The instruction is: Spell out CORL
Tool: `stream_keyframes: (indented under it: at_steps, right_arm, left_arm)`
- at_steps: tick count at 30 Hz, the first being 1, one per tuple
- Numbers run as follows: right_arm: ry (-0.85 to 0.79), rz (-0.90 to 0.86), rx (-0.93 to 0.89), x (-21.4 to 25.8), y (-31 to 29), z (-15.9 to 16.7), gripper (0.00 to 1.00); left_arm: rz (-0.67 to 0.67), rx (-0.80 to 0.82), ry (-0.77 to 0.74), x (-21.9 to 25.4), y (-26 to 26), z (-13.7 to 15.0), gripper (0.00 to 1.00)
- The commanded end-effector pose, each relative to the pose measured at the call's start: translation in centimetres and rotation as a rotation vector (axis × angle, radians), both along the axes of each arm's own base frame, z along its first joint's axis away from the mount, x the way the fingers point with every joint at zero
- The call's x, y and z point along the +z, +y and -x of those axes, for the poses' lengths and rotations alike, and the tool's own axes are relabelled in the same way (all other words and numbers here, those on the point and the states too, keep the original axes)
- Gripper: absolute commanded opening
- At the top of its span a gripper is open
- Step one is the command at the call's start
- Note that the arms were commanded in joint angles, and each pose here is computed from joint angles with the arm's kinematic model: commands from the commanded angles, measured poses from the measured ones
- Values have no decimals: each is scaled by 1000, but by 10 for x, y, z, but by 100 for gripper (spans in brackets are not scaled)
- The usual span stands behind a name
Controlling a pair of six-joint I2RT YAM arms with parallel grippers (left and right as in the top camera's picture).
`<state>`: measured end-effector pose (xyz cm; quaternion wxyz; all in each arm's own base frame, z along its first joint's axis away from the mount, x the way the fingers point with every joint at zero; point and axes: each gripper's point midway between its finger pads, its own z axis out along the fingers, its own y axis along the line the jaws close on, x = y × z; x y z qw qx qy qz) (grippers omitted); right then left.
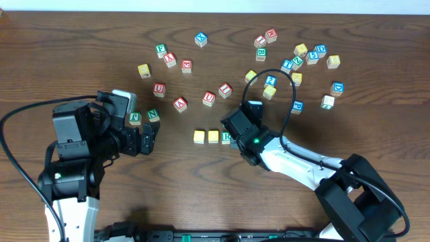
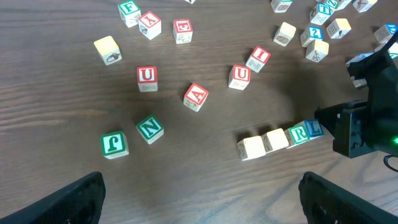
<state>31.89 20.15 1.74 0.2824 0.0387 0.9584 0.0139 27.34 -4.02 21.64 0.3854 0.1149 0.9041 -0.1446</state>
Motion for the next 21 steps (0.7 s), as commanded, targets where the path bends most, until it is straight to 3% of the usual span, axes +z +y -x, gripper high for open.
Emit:
stream_keyframes:
  at_steps: [1, 21]
  right_arm:
    - [-6, 23, 0, -3, -3, 0, 1]
    - [16, 1, 63, -5, 7, 3, 1]
  left_arm:
    - [-5, -17, -32, 10, -1, -2, 98]
    - [-5, -17, -32, 10, -1, -2, 98]
